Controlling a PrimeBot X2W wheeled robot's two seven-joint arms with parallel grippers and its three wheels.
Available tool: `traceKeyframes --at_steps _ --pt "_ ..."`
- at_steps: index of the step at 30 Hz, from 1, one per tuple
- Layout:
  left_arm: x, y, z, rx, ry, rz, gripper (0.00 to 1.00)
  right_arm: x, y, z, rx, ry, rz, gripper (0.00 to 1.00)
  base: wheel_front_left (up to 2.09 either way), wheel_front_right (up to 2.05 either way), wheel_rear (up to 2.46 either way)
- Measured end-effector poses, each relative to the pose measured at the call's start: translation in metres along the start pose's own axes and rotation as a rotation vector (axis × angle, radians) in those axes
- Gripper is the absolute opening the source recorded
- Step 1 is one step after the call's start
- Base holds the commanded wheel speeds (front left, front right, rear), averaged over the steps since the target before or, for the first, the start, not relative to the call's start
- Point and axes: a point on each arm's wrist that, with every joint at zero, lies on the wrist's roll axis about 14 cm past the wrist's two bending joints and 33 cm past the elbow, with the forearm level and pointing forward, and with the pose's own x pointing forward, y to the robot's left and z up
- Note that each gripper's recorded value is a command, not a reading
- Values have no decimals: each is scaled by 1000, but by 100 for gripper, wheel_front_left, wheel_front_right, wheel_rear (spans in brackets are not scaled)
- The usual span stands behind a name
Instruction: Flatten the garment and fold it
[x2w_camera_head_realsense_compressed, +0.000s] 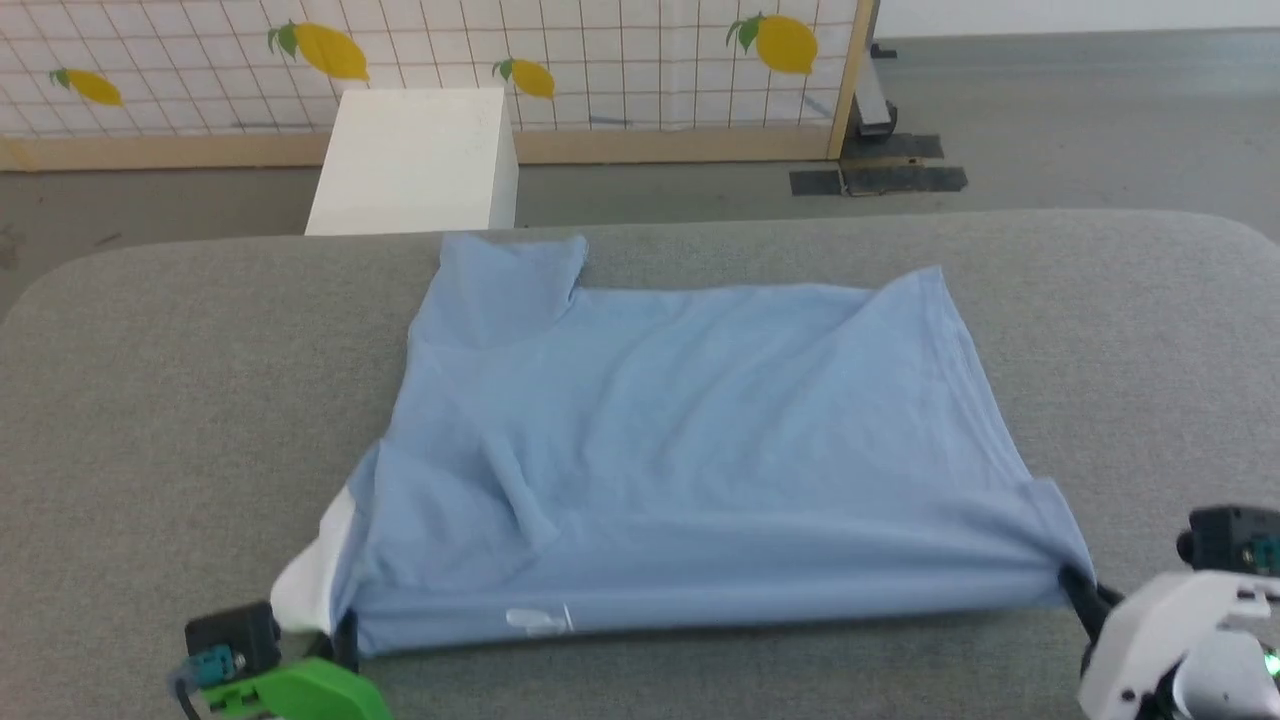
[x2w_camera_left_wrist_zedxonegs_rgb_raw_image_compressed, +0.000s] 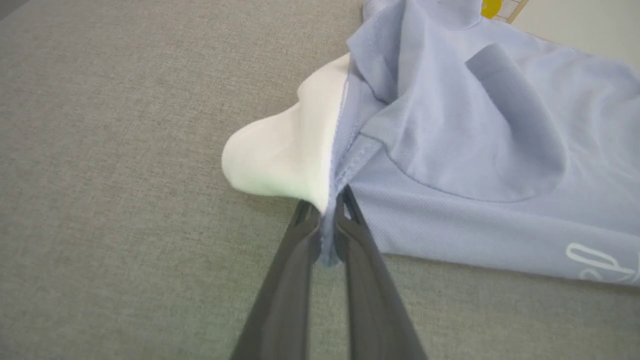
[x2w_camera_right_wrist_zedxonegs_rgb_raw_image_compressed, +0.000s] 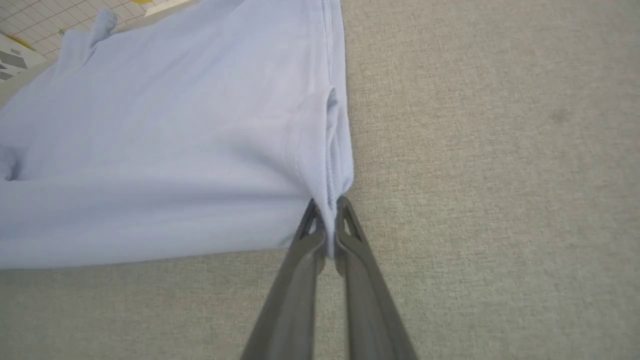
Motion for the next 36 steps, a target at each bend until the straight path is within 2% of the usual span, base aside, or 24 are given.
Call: traceKeyframes --at_steps 8,14,15,16,17,18,22,26,29,31,36 --pt "-27 -11 -45 12 210 -43 0 -21 -33 -63 19 186 -94 0 0 0 0" --pt "-29 -13 -68 0 310 -40 0 -17 -39 -92 43 232 -110 0 0 0 0" --pt "-28 -13 -69 -6 313 -38 41 -16 -38 -94 52 231 -107 0 0 0 0" --pt "-27 -12 -69 -7 313 -37 100 -15 -38 -94 57 224 -104 28 0 0 0" --pt "-27 -13 -68 -11 310 -36 100 -14 -37 -93 64 211 -101 88 0 0 0" --pt "-26 -13 -67 -24 307 -37 100 -13 -36 -92 73 197 -96 100 0 0 0" --pt "-26 -15 -56 -70 281 -45 100 -13 -32 -76 76 99 -81 100 0 0 0" --pt "-23 -11 -28 -5 193 -54 100 -17 -25 -42 47 -74 -61 100 0 0 0" --pt "-17 -18 12 35 43 -82 100 -22 -16 -14 13 -222 -43 100 0 0 0" --pt "-9 -22 43 114 -83 -100 100 -23 -8 3 -12 -303 -29 100 0 0 0" --pt "22 -56 110 203 -323 -224 100 -20 19 44 -88 -495 30 100 0 0 0"
